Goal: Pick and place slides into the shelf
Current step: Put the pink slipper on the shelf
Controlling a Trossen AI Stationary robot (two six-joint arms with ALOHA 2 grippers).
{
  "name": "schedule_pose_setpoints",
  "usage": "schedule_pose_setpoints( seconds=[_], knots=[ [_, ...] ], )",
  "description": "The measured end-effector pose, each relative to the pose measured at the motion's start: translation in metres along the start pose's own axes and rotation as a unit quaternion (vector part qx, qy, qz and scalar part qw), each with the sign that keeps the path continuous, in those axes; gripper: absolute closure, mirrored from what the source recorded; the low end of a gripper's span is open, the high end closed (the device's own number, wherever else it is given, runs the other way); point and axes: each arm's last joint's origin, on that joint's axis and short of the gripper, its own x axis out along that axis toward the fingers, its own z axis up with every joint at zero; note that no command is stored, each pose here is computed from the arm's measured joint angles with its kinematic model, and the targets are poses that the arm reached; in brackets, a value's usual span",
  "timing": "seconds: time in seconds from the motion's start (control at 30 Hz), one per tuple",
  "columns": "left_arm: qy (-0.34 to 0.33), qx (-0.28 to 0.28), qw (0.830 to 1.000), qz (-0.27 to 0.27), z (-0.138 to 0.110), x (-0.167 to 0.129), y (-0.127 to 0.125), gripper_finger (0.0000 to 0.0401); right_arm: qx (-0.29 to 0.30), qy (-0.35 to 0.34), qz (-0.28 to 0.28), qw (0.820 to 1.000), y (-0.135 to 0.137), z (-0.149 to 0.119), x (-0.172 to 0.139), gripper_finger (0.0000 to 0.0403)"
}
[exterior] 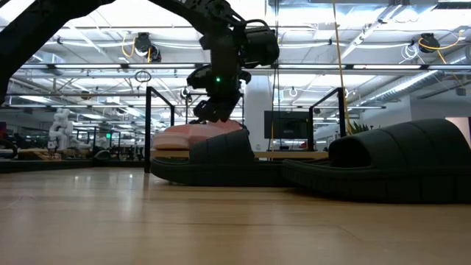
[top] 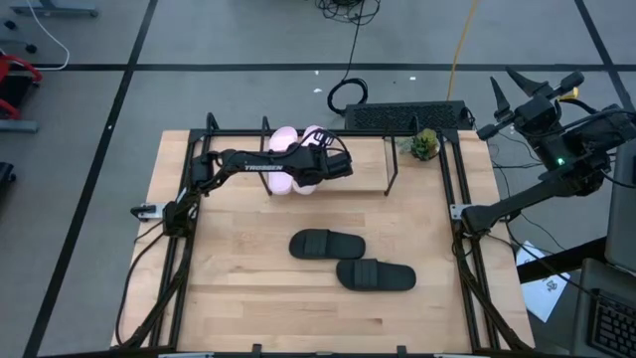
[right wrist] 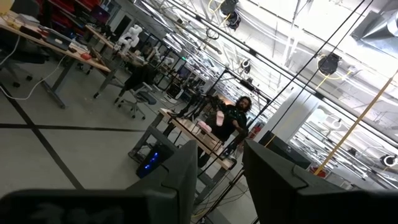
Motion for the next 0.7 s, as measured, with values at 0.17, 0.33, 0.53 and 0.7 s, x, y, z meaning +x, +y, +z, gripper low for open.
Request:
schedule_pose_setpoints(
  seconds=[0.17, 0.33, 0.53, 0.7],
  knots=[
    [0.004, 0.001, 1.000, 0.001, -0.0013, -0.0018, 0.0011, 0.0401, 0.000, 0.000, 0.000, 1.000, 0.0000, 0.0000, 0.0000, 0.0284],
    [0.004, 0.000, 1.000, 0.000, -0.0014, -0.0016, 0.0010, 0.0401, 0.000, 0.000, 0.000, 1.000, 0.0000, 0.0000, 0.0000, 0.0284],
    [-0.001, -0.001, 1.000, -0.001, -0.0003, -0.0004, 0.0004, 0.0401, 0.000, 0.000, 0.000, 1.000, 0.0000, 0.0000, 0.0000, 0.0284],
    [-0.004, -0.002, 1.000, -0.002, 0.0007, 0.0013, -0.0005, 0.0401, 0.000, 0.000, 0.000, 1.000, 0.0000, 0.0000, 0.0000, 0.0284]
  ],
)
